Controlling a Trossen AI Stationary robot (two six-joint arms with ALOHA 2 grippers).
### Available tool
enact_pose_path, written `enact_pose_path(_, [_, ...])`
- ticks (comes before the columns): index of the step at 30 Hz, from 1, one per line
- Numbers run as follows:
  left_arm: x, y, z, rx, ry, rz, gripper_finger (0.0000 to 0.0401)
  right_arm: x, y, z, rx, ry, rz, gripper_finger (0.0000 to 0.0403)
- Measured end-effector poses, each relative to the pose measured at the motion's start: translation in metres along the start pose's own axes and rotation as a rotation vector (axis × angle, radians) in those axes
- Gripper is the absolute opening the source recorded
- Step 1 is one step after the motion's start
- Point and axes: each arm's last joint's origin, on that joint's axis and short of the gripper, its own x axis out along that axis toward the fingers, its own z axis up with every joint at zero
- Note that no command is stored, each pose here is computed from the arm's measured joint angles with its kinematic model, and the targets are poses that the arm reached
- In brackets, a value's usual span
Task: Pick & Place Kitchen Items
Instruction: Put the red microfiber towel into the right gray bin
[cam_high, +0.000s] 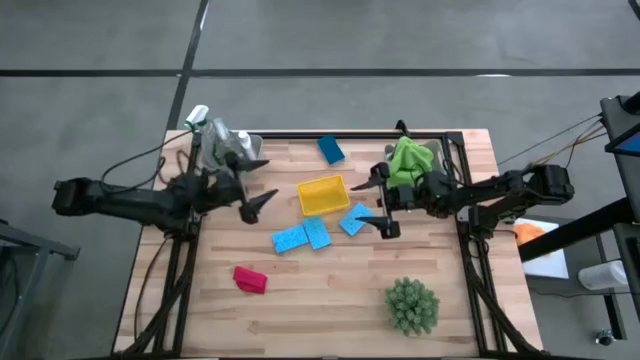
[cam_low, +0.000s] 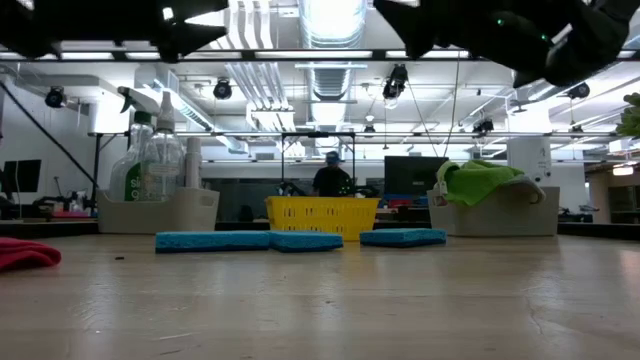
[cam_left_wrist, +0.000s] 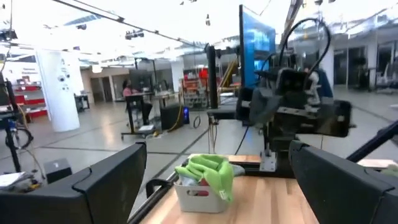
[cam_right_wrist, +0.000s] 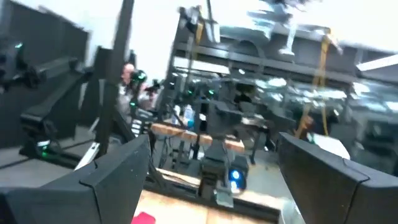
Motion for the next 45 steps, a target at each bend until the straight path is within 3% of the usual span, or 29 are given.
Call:
enact_pose_path(10, [-0.031,0.004,-0.024,-0.041,-0.011,-0.001,0.0393,0.007,-0.009,-0.009,0.076,0.172,-0.228,0.0343])
enact_pose_path(16, [-0.031,0.003,-0.033,-0.026,0.063,-0.012,0.0393,0.036,-0.019,-0.009,0.110,0.399,-0.218,0.0343])
enact_pose_path(20, [-0.032,0.002,-0.041,-0.032,0.146,-0.037,0.0393,0.053,-0.017,-0.010,0.106,0.419,-0.181,0.0343])
enact_pose_path(25, [-0.027,-0.004,-0.033,-0.081,0.316,-0.200,0.0393,0.061,-0.007,-0.016,0.087,0.398,-0.129,0.0343])
enact_pose_path(30, [-0.018,-0.011,-0.010,-0.047,0.493,-0.274,0.0393,0.066,0.007,-0.026,0.074,0.405,-0.079,0.0343])
enact_pose_path(38, [-0.012,-0.023,0.016,0.059,0.966,-0.390,0.0393,0.066,0.032,-0.031,0.067,0.420,0.010,0.0343])
enact_pose_path(45, [-0.014,-0.042,-0.002,-0.137,1.316,-0.515,0.0393,0.048,0.047,-0.035,0.072,0.367,0.042,0.0343])
